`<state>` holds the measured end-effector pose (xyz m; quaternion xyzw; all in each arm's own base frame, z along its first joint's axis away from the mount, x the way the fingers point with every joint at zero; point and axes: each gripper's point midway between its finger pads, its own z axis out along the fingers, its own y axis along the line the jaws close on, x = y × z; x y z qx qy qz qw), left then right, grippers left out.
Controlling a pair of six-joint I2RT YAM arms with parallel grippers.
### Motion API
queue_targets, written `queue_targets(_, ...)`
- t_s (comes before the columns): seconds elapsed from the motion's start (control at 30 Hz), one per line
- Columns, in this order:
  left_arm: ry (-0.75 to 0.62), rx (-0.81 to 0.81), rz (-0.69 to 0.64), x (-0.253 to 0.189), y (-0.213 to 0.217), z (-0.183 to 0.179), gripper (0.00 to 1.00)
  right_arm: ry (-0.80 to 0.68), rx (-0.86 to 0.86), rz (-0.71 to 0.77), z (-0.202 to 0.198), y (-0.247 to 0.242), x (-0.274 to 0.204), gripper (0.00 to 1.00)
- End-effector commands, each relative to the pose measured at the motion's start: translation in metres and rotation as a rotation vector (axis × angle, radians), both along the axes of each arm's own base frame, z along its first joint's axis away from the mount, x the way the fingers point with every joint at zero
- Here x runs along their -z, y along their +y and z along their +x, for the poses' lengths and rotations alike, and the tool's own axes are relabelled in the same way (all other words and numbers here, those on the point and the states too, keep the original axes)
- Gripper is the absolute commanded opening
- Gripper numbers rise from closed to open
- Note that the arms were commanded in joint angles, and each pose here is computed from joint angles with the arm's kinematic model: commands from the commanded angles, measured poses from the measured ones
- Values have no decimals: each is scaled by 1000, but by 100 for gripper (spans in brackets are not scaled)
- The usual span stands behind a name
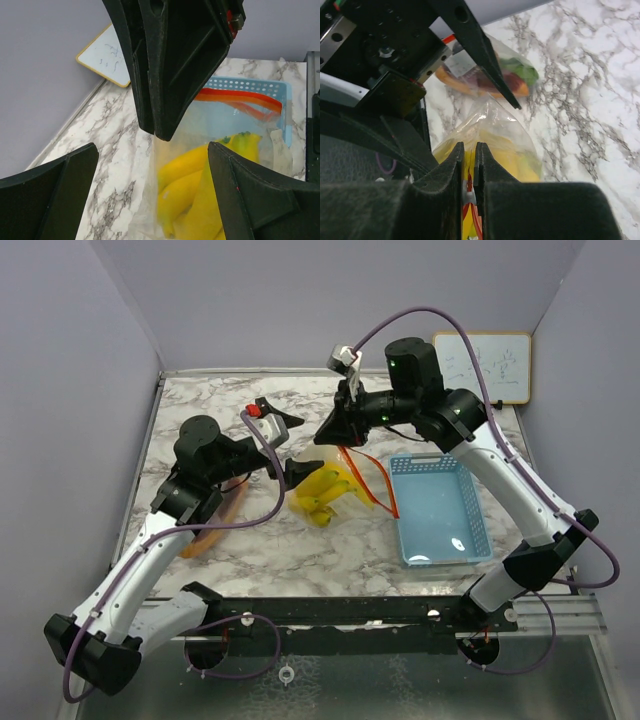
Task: Place the food in the zip-top bag and seal the zipper
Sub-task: Zip the zipper food storage bag.
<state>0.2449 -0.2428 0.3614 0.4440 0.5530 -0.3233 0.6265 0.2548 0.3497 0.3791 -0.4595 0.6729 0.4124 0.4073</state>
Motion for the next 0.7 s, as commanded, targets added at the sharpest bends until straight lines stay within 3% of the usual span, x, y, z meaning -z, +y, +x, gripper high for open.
queue_targets(0.0,-20,127,-51,-14,-9,-21,93,-17,-157,73,-37,-3,-24,3)
queue_targets(0.4,144,270,-104,-1,-26,-33,74,-31,-158,64,-36,-4,-26,3)
queue_targets(0.67,172,238,-132,0,-31,-19,64,-21,-176,48,-36,-2,-23,3)
